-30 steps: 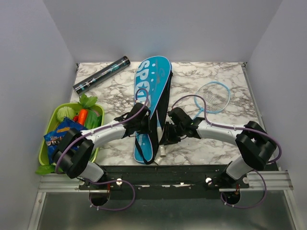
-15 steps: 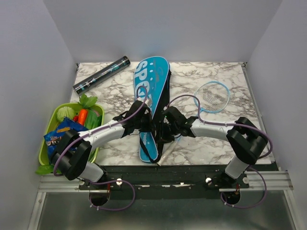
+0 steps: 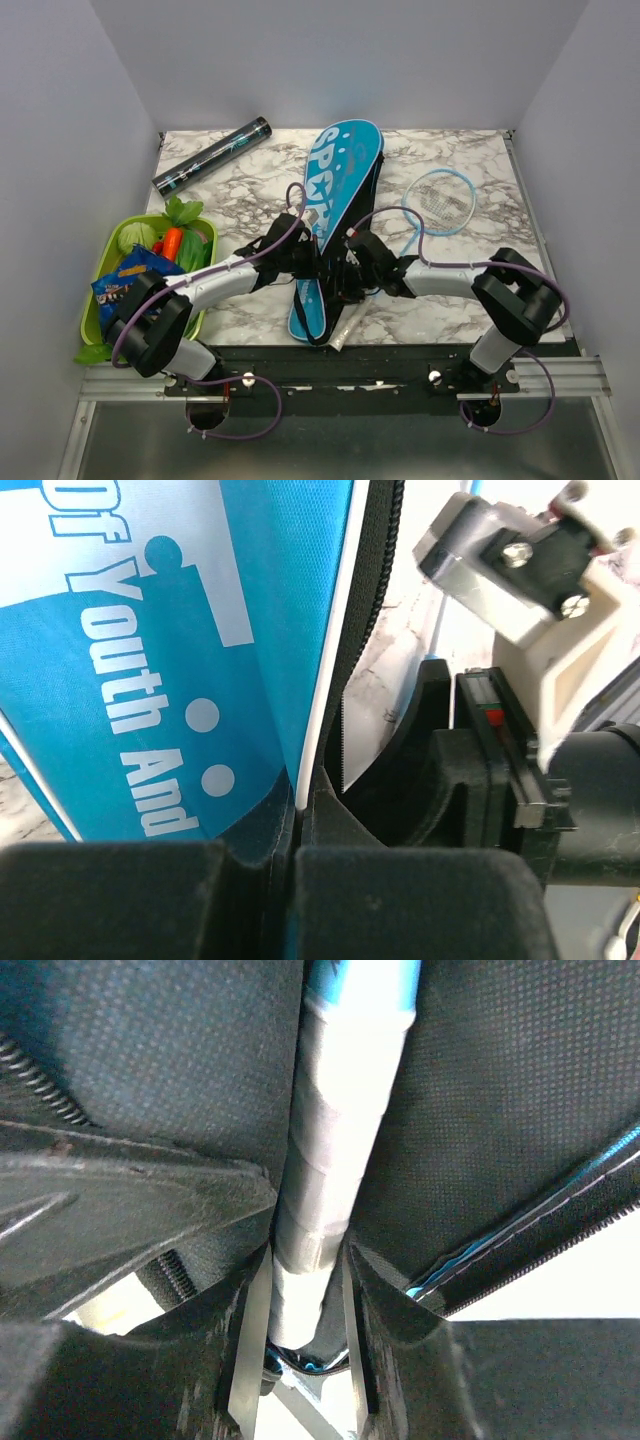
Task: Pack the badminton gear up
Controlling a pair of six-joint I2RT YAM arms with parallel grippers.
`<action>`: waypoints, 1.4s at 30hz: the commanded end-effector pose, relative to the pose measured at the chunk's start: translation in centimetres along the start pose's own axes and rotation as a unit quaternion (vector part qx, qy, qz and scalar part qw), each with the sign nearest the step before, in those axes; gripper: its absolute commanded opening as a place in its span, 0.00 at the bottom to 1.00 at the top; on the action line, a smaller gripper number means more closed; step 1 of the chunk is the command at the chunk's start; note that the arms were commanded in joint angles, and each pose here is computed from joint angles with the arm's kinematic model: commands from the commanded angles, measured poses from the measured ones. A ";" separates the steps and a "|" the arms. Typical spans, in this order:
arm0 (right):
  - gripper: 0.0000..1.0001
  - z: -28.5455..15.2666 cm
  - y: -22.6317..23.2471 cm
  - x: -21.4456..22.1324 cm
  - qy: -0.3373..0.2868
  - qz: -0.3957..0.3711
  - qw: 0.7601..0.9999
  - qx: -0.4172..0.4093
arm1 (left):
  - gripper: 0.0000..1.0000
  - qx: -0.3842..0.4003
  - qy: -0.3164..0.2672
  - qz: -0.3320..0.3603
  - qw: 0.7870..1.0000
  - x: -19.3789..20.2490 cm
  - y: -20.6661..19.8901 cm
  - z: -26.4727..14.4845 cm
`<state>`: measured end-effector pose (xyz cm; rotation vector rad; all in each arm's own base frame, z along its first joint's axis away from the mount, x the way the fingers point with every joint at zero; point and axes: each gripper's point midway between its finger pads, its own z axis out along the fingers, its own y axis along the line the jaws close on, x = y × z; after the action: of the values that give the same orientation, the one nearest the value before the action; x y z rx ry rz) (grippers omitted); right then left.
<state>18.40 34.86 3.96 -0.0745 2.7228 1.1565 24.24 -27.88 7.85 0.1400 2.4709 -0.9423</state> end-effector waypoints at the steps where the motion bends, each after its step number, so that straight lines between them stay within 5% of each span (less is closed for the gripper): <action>1: 0.43 -1.9 0.8 -1.9 -0.069 -0.017 0.997 0.003 | 0.00 0.057 -0.008 0.014 0.998 -0.5 -3.1 -1.0; 10: 0.45 -7.1 -4.0 -1.8 -0.156 0.022 0.981 0.111 | 0.00 0.048 -0.016 0.013 0.999 -1.0 -2.8 -0.8; 15: 0.51 -11.3 -9.0 -4.0 -0.222 0.045 0.938 0.263 | 0.00 0.054 -0.019 0.014 0.998 -1.4 -3.1 -0.9; 23: 0.55 -13.6 -13.8 -8.5 -0.245 0.125 0.898 0.343 | 0.00 0.056 -0.020 0.013 0.998 -1.2 -3.1 -1.1; 33: 0.56 -11.8 -16.2 -12.0 -0.224 0.147 0.879 0.395 | 0.00 0.056 -0.023 0.012 0.998 -1.1 -3.1 -1.3; 42: 0.37 -11.1 -17.7 -10.3 -0.169 0.143 0.876 0.429 | 0.00 0.053 -0.022 0.013 0.998 -1.1 -3.0 -1.3</action>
<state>30.63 16.05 1.94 0.6096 2.6367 0.0111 23.82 -28.53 9.36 0.1591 2.4341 -0.9991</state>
